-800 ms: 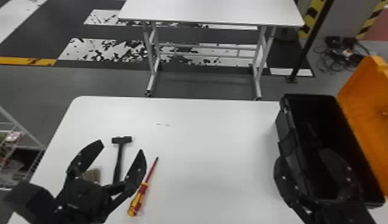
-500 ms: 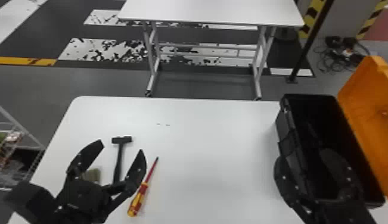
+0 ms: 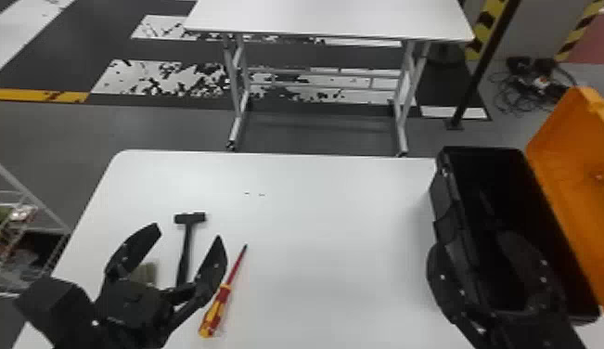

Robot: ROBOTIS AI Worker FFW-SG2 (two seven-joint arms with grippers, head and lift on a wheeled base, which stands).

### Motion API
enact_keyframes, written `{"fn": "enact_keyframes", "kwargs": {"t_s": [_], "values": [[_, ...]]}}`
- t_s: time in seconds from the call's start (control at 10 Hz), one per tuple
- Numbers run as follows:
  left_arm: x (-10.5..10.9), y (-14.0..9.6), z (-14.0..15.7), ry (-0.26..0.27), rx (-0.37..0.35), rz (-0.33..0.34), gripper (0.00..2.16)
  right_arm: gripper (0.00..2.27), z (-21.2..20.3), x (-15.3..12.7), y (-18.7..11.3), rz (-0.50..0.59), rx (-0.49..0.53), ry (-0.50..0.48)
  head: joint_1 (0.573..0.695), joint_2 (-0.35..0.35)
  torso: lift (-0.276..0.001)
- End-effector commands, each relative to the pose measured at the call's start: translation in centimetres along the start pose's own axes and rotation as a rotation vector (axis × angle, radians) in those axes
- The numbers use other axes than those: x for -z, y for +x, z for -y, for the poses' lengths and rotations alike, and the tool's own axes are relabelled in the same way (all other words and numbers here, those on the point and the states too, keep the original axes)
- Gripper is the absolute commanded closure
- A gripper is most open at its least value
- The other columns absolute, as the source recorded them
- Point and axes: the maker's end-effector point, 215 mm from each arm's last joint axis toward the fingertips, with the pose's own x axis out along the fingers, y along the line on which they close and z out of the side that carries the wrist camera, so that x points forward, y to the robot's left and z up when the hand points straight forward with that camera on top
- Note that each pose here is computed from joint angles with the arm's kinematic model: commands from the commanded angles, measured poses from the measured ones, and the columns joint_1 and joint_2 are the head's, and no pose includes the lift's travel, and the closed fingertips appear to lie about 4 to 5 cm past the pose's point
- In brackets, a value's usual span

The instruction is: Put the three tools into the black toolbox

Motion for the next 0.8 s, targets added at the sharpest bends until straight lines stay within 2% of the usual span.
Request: {"fn": "enact_keyframes", "kwargs": {"t_s": [0.0, 0.3, 0.4, 0.5, 0.7], "values": [[1.8, 0.0, -0.8, -0.022, -0.015, -0.096, 0.08, 0.14, 0.0, 0.1, 0.0, -0.002, -0.001, -0.001, 0.695, 0.024, -0.051], [5.6, -1.9, -4.8, -0.091, -0.09, -0.337, 0.08, 0.14, 0.2, 0.2, 0.1, 0.008, 0.002, 0.009, 0.695, 0.072, -0.051], [6.3, -2.8, -5.7, -0.106, -0.112, -0.397, 0.08, 0.14, 0.3, 0.2, 0.1, 0.012, 0.003, 0.012, 0.695, 0.101, -0.051], [7.7, -4.0, -6.3, -0.127, -0.132, -0.479, 0.07, 0.14, 0.3, 0.2, 0.1, 0.02, 0.003, 0.011, 0.695, 0.116, -0.051], [11.2, -7.5, -7.5, -0.171, -0.211, -0.691, 0.07, 0.14, 0.3, 0.2, 0.1, 0.022, -0.001, 0.009, 0.695, 0.166, -0.051]]}}
